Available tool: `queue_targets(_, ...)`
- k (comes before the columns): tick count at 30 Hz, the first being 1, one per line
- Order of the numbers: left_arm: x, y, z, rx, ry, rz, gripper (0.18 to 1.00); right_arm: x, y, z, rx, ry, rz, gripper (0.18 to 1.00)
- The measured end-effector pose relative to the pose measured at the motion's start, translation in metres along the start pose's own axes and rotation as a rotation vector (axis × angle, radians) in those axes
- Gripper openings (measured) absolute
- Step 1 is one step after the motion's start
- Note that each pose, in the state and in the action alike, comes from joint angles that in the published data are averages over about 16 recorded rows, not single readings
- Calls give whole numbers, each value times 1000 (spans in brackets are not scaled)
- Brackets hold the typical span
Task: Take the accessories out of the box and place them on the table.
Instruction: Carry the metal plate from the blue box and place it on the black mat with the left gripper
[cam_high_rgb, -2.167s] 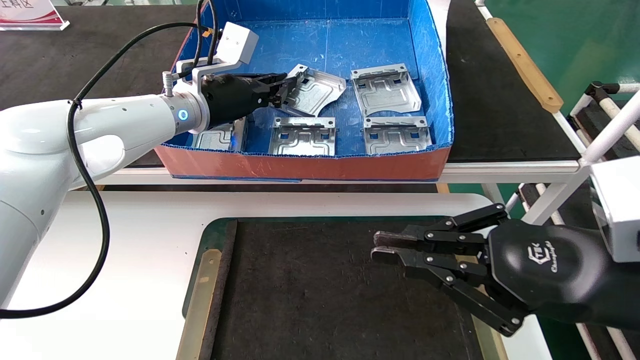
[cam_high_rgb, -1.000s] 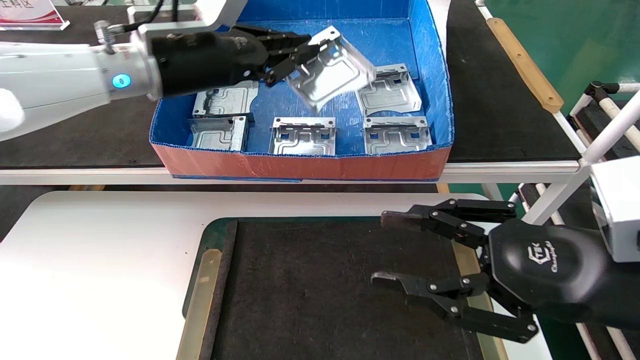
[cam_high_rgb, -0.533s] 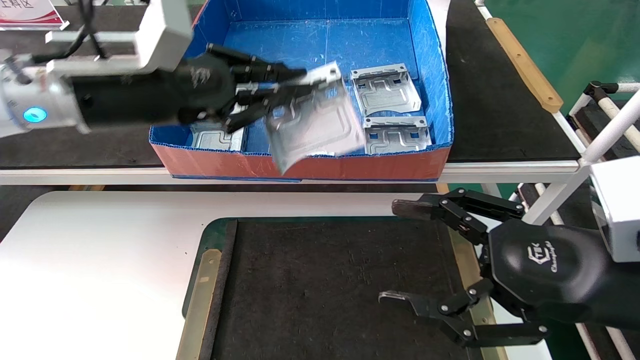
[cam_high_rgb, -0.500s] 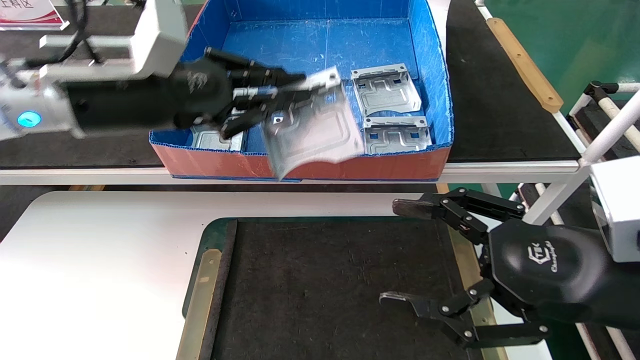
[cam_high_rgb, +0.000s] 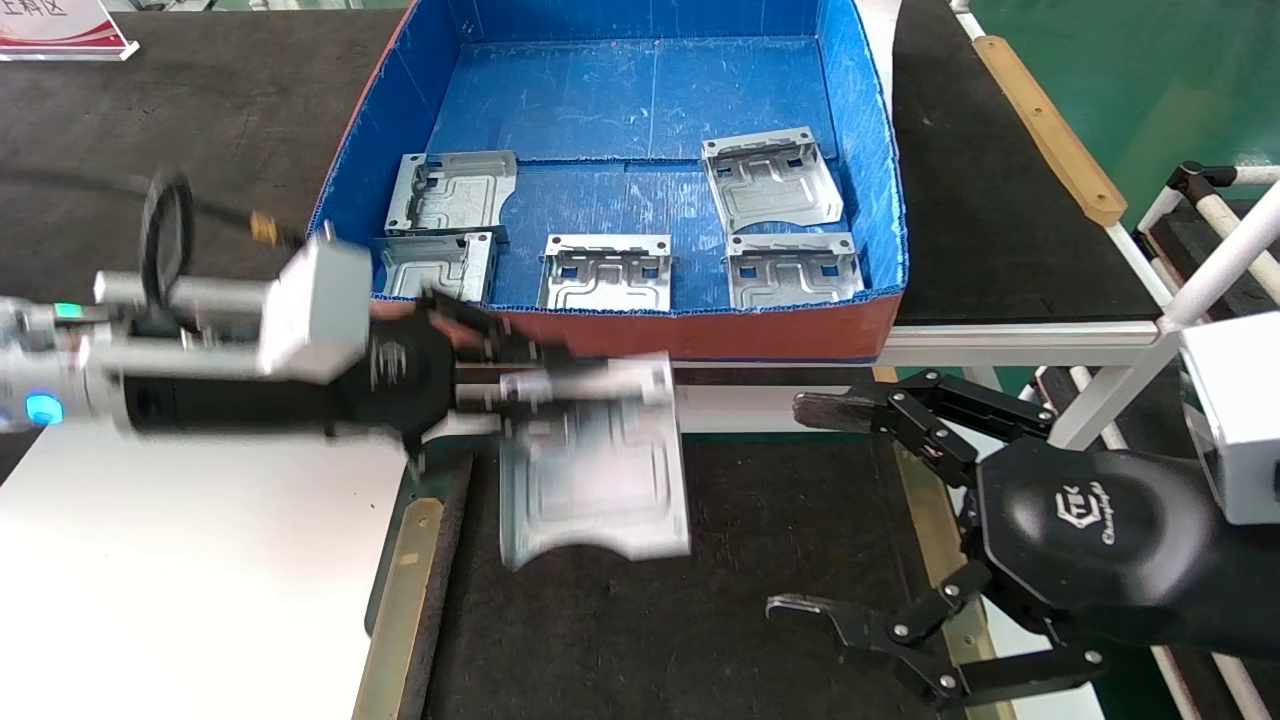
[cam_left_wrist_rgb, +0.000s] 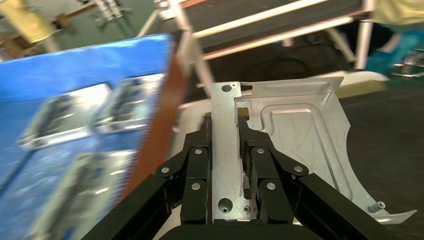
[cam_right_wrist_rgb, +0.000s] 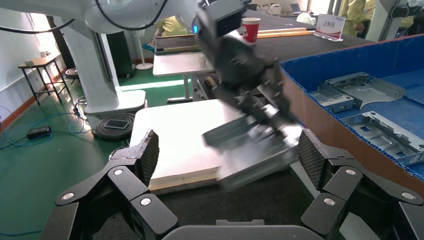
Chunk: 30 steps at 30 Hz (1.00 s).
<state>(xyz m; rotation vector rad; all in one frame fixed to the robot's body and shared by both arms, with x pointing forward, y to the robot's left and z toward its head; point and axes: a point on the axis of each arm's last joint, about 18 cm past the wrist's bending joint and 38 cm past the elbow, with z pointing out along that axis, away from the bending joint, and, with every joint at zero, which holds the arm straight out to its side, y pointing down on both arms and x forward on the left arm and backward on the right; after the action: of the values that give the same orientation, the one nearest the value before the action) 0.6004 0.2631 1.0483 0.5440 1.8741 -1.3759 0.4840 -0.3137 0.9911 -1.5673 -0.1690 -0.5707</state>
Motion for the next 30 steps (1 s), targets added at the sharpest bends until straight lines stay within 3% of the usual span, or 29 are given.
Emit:
queue_targets(6,31,17,23,3,95,19,276,0,0,0,0,0,0,999)
queue_targets(13,45,40,62,-1,136,46,276,0,0,0,0,0,0,1001)
queue_targets(21,47,68,117,-34,111,67,276,0,0,0,0,0,0,1001)
queue_targets(30,46,100,176,-134,4,88,276,0,0,0,0,0,0,1001)
